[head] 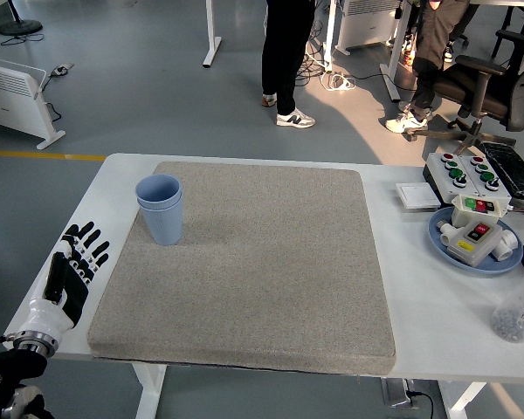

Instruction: Push cup pick cup insert cup

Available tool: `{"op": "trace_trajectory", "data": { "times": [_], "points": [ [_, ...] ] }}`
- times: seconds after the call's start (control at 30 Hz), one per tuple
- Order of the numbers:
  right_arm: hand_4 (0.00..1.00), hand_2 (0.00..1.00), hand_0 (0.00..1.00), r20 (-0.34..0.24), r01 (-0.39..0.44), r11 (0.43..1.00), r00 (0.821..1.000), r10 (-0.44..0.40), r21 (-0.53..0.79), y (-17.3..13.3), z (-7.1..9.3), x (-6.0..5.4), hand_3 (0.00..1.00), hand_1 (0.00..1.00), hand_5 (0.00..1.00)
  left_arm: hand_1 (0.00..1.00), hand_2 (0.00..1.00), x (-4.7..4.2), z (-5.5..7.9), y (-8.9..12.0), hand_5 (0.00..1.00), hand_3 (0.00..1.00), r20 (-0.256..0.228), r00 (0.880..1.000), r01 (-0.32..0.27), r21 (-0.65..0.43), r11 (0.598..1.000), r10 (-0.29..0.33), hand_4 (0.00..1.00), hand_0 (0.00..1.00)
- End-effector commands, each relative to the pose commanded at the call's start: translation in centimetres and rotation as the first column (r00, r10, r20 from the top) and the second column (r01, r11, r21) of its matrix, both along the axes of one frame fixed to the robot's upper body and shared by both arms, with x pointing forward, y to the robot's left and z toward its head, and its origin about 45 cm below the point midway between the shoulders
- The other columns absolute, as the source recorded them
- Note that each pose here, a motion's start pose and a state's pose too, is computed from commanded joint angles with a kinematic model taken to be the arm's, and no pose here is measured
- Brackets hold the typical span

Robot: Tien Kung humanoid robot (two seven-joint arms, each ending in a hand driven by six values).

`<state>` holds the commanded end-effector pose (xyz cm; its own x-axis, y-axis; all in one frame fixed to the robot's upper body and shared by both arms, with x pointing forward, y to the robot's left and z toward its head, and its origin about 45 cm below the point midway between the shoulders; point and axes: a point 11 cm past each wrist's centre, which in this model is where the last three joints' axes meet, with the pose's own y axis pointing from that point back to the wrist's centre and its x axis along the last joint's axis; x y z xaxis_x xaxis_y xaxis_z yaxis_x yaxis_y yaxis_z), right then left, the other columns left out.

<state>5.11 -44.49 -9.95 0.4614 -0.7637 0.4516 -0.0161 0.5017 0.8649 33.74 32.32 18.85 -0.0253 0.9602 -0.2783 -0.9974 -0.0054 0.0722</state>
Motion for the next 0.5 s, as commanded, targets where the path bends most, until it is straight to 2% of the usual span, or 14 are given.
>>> {"op": "trace_trajectory", "data": {
  "times": [0.5],
  "points": [
    [0.121,0.502,0.528,-0.004,0.002,1.000,1.000,-0.002,-0.002,0.00,-0.03,-0.25,0.554,0.546,0.976,0.922,0.971,-0.07,-0.22,-0.02,0.998,0.945,-0.006,1.000,0.002,-0.007,1.000,-0.002,0.614,0.924]
  ]
}}
